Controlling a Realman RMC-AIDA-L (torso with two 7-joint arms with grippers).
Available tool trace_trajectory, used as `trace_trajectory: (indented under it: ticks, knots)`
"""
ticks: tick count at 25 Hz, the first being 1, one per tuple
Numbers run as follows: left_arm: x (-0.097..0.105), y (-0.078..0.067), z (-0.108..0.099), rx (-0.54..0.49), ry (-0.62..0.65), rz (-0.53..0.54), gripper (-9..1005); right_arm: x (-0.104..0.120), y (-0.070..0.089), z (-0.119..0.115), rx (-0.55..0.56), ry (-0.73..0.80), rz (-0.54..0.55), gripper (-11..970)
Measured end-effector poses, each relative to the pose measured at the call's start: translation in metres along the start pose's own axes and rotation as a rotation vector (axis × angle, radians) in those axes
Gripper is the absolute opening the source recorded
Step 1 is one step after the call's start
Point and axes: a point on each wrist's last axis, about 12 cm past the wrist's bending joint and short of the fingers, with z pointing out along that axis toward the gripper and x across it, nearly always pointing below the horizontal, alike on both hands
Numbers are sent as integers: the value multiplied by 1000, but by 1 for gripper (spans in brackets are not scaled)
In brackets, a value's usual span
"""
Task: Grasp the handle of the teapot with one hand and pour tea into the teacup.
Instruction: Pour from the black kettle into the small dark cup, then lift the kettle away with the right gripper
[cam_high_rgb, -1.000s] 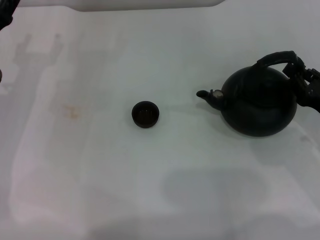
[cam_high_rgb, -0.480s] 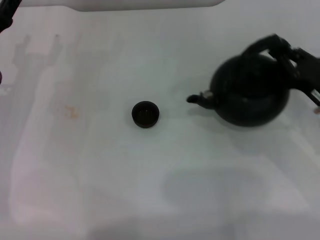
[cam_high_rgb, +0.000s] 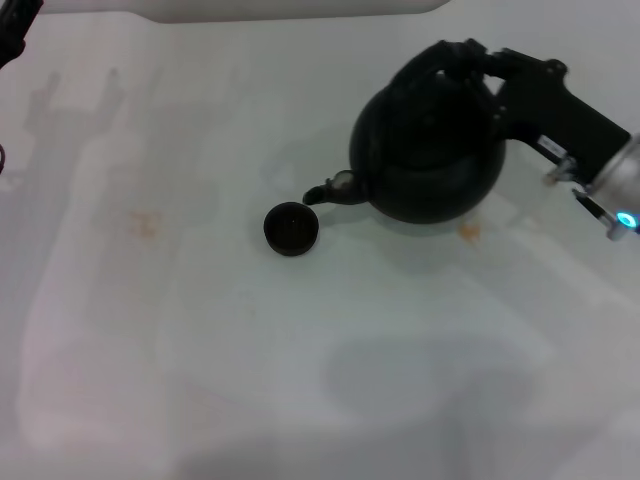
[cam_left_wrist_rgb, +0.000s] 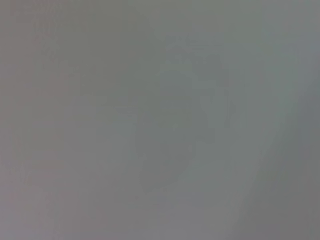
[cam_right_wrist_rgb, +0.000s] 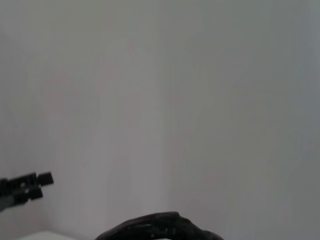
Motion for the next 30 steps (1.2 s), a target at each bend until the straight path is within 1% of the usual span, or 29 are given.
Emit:
trace_trajectory:
  ticks: [4,10,19,30]
  knots:
    - [0,0,0,0,0,-1,875,-3,4,13,-6,14,-88,188]
    - [0,0,1,1,0,-1,875,-5,6,18,-12,9,-163,182]
    - [0,0,1,1,4,-1,876,-8,8,23,-14,-10,-258,178]
    - [1,0,0,-3,6,-3,876,-8,7,25,4,-1,-339,156]
